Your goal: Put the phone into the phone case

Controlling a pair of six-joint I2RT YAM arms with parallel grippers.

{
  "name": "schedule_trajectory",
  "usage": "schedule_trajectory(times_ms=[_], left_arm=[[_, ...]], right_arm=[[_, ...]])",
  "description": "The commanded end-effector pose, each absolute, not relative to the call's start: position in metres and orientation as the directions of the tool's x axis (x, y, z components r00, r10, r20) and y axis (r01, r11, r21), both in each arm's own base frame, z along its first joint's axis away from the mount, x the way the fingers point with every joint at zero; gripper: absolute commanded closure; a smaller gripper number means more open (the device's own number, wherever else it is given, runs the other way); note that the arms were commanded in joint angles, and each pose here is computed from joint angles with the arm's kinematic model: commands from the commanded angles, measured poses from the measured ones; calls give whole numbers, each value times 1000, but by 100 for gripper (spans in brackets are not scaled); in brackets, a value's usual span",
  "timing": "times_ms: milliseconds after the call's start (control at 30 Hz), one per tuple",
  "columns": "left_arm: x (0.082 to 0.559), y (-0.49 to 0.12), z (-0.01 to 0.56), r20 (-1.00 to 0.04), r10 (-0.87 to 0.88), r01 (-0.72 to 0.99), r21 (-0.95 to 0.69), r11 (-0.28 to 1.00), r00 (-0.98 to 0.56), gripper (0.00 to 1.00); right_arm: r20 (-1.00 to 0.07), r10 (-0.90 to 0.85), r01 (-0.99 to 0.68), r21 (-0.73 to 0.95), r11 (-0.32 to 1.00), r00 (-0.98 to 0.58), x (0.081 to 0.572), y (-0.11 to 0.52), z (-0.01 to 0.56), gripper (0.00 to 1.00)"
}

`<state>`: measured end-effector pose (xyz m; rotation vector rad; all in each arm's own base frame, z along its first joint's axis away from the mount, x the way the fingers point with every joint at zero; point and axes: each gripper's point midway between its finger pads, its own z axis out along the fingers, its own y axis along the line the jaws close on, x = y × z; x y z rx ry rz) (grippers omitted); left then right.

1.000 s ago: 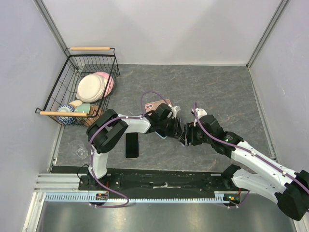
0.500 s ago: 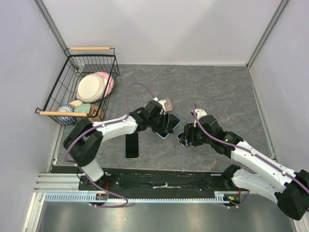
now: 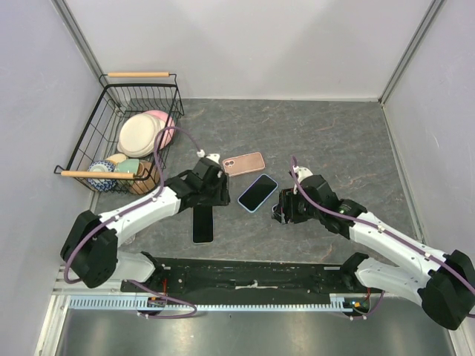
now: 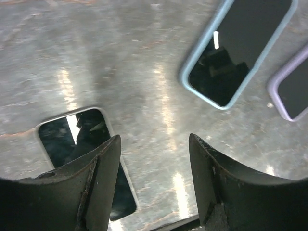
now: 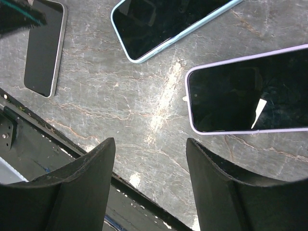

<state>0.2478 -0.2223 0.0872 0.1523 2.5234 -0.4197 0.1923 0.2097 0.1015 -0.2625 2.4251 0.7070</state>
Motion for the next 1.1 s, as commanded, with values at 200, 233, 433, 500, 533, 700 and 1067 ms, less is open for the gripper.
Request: schedule_trajectory(times_ms=[200,233,433,500,533,700,1067], left_arm=[[289,-197,87,-563,-16,170,-276,946,-826,34],[301,-199,91,-582,-32,165,-284,945,-813,34],[348,-205,74,-562,-51,139,-289,947,-825,35],[361,-206,63,-548,-47,133,-285,949,-835,36],[373,-206,67,-556,-62,129,-297,946,-829,36],[410,-209,70,-561,-105,123,-354,927,-821,39],[440,-213,33,-510,-62,124,-323,938,-858,66]], right_arm=[[-598,-20,-354,447,821,-801,195,217,97,32],[-598,-21,-356,447,821,-801,195,217,97,32],[-587,-34,-360,449,818,-809,192,217,90,32],[-584,-31,-355,451,819,-811,191,217,88,32],[-581,-28,-351,452,820,-814,191,216,87,32],[-571,-38,-352,453,819,-820,189,217,79,32],[-561,-63,-358,434,827,-825,197,222,71,33]])
